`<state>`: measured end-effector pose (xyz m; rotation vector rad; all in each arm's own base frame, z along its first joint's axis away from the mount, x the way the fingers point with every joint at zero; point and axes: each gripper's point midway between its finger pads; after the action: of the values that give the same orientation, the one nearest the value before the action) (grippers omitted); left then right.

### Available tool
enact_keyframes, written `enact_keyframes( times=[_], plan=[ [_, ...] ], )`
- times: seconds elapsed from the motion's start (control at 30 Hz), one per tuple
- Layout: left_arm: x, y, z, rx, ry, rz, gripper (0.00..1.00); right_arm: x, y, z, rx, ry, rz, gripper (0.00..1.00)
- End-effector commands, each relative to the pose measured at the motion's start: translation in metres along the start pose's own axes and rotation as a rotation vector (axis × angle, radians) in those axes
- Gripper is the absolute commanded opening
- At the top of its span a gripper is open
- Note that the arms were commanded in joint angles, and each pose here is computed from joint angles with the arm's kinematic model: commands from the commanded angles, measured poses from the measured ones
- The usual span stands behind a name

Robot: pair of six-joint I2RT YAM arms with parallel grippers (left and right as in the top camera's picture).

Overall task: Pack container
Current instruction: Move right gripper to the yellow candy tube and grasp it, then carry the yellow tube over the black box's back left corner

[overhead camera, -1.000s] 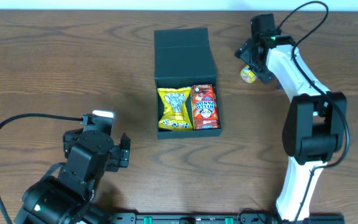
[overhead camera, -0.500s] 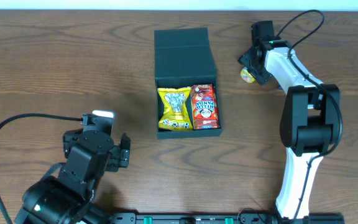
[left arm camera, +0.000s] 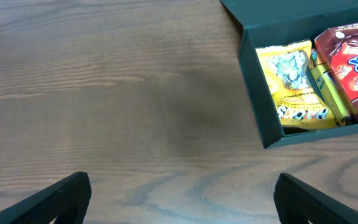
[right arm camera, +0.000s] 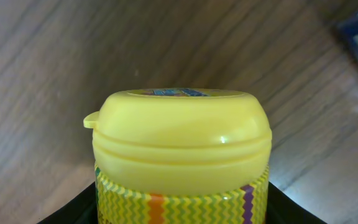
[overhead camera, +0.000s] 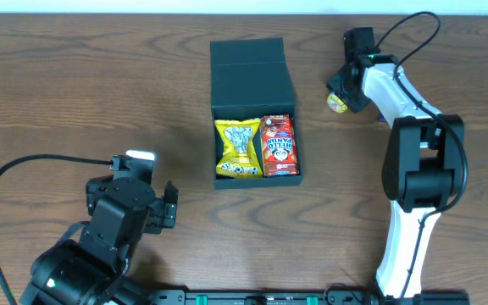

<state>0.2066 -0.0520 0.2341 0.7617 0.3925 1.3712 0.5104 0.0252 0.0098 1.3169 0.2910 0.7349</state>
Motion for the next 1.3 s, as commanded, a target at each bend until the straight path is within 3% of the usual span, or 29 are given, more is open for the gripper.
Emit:
enact_keyframes(
  times=[0.0, 0.33, 0.53, 0.9, 1.1, 1.2, 1.27],
  plan=[
    [0.001, 0.003, 0.004, -0.012, 0.000, 0.000, 0.95, 0.024, 0.018, 0.012, 0.003, 0.069, 0.076, 0.40],
    [0.001, 0.003, 0.004, -0.012, 0.000, 0.000, 0.95, 0.092, 0.109, -0.008, 0.069, 0.333, 0.236, 0.35],
    [0.001, 0.003, 0.004, -0.012, 0.000, 0.000, 0.95, 0.118, 0.159, -0.068, 0.159, 0.496, 0.286, 0.34],
    [0.001, 0.003, 0.004, -0.012, 0.000, 0.000, 0.95, 0.119, 0.181, -0.184, 0.291, 0.769, 0.242, 0.30],
    [0.001, 0.003, 0.004, -0.012, 0.000, 0.000, 0.95, 0.122, 0.186, -0.213, 0.272, 1.107, 0.295, 0.29],
    [0.001, 0.003, 0.004, -0.012, 0.000, 0.000, 0.95, 0.120, 0.184, -0.221, 0.261, 1.322, 0.322, 0.21],
    [0.001, 0.003, 0.004, -0.012, 0.000, 0.000, 0.95, 0.117, 0.180, -0.225, 0.260, 1.438, 0.332, 0.22]
  ],
)
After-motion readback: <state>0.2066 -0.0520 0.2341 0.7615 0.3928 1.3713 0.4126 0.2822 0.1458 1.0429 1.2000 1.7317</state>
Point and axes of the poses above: each gripper's point midway between its finger pads, its own y axis back along the fingers, its own x axis along the line the jaws close on, z = x × y, and after that the axes turned 6 degrees about -y, right-handed
